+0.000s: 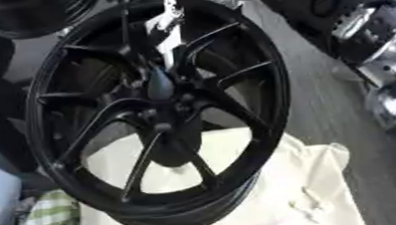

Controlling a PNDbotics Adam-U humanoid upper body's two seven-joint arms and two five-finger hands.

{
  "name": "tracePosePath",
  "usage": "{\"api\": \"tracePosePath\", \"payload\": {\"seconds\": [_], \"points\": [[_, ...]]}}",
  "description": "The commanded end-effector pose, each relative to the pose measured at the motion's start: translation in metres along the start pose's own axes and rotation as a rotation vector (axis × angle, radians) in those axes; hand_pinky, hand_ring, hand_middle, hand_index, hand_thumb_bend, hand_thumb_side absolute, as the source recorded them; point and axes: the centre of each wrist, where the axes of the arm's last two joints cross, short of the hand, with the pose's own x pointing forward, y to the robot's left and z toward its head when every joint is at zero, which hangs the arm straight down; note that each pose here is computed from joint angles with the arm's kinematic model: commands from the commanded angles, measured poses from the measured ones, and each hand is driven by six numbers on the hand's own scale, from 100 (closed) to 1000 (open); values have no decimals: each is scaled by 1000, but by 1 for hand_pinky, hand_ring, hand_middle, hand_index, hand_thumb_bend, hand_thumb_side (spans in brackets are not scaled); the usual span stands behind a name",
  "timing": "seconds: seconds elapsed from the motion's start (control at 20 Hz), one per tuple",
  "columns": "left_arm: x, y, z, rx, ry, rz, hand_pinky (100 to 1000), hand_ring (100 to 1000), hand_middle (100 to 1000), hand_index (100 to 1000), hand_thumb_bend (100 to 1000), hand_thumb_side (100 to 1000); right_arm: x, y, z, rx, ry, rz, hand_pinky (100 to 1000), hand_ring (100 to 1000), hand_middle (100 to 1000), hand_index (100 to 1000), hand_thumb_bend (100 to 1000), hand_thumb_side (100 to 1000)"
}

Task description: Pull the pin out of the wheel hub.

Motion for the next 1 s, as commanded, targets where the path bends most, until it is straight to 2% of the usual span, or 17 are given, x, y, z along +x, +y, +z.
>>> {"api": "tracePosePath", "payload": {"seconds": [0.05,0.4,1.0], "points": [[10,3,-5,1,-38,-15,781,744,777,785,189,864,-1,-7,13,24,6,65,833,765,743,829,626,282],[9,2,-5,-3,-34,-12,781,744,777,785,189,865,-7,-3,14,32,22,71,830,761,737,824,618,256],[9,2,-5,0,-37,-10,780,743,775,785,190,865,-17,5,13,51,60,52,821,748,708,796,556,275]]}}
